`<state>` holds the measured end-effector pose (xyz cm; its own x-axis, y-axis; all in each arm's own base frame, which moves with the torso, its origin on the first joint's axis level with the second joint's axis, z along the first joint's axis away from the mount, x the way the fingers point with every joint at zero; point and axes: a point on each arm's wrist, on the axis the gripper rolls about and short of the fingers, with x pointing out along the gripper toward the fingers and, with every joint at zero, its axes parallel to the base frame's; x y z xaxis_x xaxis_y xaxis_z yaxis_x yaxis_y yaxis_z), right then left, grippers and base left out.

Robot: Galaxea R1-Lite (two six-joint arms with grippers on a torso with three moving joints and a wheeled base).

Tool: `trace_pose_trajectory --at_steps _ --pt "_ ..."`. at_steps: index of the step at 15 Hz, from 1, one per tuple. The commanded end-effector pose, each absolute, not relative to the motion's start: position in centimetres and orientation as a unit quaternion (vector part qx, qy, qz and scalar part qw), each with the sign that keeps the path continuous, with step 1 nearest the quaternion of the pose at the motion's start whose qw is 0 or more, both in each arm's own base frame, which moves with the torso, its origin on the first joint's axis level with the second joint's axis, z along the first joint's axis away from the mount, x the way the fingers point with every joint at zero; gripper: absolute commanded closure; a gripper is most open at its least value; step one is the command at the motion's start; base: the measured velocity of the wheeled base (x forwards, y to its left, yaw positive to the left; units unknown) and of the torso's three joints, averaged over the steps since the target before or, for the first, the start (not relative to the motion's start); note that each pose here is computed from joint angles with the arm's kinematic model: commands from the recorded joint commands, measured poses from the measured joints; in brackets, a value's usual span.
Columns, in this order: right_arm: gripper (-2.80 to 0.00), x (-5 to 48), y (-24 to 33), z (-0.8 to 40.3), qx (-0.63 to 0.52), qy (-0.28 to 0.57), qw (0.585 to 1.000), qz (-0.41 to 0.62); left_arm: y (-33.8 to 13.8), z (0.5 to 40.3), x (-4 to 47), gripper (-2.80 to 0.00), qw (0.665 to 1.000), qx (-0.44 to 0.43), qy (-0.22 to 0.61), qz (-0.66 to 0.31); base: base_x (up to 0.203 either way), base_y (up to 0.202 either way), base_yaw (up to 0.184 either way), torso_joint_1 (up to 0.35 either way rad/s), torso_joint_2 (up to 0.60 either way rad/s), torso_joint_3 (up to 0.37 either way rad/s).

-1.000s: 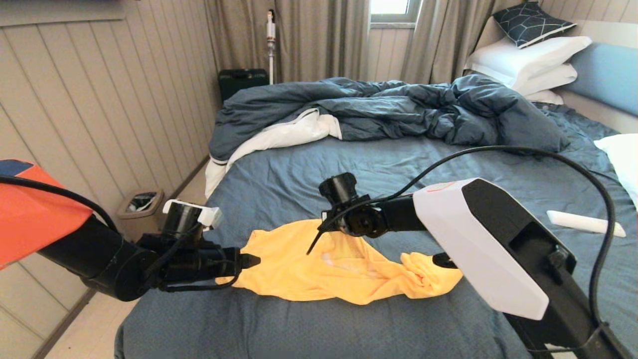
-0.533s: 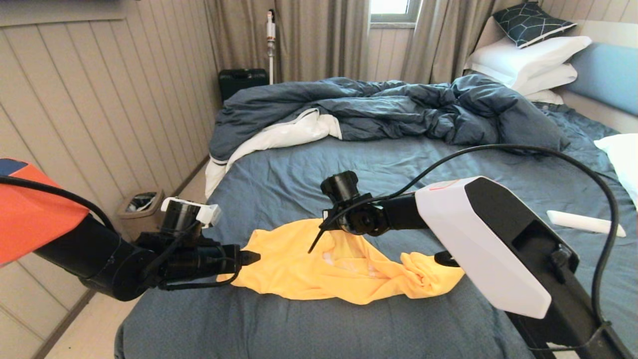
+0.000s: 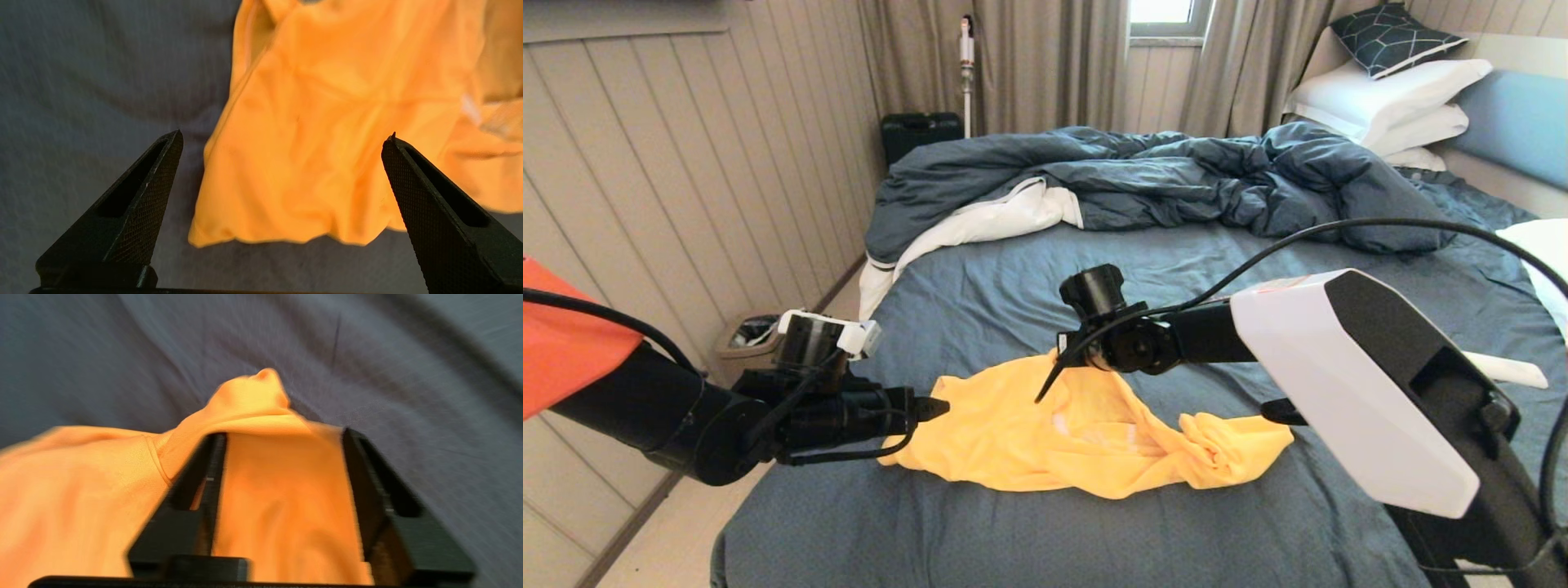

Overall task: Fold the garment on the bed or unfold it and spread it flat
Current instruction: Unford the yellow T-shirt

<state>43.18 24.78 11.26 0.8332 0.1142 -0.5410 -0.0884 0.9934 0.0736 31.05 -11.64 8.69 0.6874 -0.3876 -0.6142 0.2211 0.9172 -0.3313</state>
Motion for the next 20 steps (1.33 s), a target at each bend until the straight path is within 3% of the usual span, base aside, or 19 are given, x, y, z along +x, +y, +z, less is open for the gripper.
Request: trace_pose_trajectory --at_steps 1,3,4,5,8,19,20 --pt "-2.8 41.9 24.2 14.5 0.045 0.264 0.962 0.059 -11.8 9.6 31.5 -2.8 0.916 -0.12 0.342 -0.17 0.0 0.0 0.0 0.0 0.0 0.0" --pt "-2.8 40.4 23.5 17.1 0.078 0.257 0.96 0.075 -12.1 10.5 32.2 -2.8 0.918 -0.121 0.336 -0.171 0.0 0.0 0.0 0.0 0.0 0.0" --pt "-2.09 39.5 23.0 18.5 0.091 0.25 0.96 0.081 -12.3 11.0 32.4 -2.8 0.918 -0.12 0.336 -0.171 0.0 0.0 0.0 0.0 0.0 0.0" --pt "0.0 38.5 22.5 19.8 0.098 0.245 0.961 0.086 -12.4 11.6 32.5 -2.8 0.917 -0.119 0.34 -0.171 0.0 0.0 0.0 0.0 0.0 0.0" --pt "0.0 36.5 21.5 20.7 0.094 0.251 0.959 0.091 -13.6 12.3 32.1 -2.8 0.91 -0.11 0.356 -0.181 0.0 0.0 0.0 0.0 0.0 0.0" --pt "0.0 35.5 17.0 26.3 0.119 0.192 0.969 0.103 -27.4 11.7 34.8 -2.8 0.919 -0.009 0.351 -0.18 0.0 0.0 0.0 0.0 0.0 0.0" --pt "0.0 35.4 16.7 26.5 0.121 0.189 0.969 0.1 -28.1 11.3 34.4 0.0 0.918 0.0 0.353 -0.179 0.0 0.0 0.0 0.0 0.0 0.0"
